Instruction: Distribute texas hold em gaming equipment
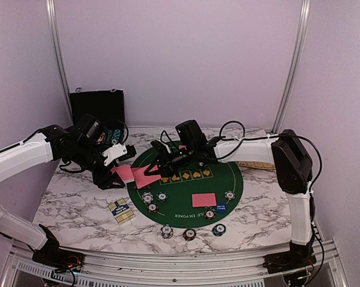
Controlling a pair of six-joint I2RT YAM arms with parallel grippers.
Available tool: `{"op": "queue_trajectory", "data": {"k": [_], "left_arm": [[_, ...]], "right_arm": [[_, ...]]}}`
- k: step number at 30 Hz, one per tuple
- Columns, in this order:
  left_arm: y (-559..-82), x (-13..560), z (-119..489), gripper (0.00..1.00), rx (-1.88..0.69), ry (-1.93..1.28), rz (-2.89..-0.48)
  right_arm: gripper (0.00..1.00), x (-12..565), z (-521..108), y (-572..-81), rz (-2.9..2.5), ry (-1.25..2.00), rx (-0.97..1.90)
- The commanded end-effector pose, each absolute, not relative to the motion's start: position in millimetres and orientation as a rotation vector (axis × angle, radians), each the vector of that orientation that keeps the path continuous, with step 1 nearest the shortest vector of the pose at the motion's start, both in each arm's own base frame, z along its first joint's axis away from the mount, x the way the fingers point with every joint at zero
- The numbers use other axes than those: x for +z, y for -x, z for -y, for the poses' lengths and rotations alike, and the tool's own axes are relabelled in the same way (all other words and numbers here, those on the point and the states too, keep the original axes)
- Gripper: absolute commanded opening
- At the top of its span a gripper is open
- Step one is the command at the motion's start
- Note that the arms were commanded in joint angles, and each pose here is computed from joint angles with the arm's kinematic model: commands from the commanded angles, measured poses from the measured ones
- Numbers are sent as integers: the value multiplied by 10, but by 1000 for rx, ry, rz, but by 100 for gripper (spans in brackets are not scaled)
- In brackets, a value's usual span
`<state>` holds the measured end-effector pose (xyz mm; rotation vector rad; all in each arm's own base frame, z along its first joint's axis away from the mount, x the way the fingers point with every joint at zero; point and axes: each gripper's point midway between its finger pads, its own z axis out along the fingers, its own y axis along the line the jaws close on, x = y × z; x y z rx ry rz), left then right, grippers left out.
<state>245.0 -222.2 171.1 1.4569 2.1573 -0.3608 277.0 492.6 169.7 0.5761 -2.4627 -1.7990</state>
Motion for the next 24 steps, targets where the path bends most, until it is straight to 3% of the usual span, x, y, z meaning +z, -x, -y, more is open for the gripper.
{"op": "queue_trajectory", "data": {"k": [1,24], "left_arm": [[-2495,1855,2227,0,-353,-1437,-2105],[-2465,1849,2223,0,-366,-1434,-2108]], "right_arm": [[6,1903,-4829,-2818,2471,-618,-1835],[2,932,-5297,-4066,2701,-471,-1799]]}}
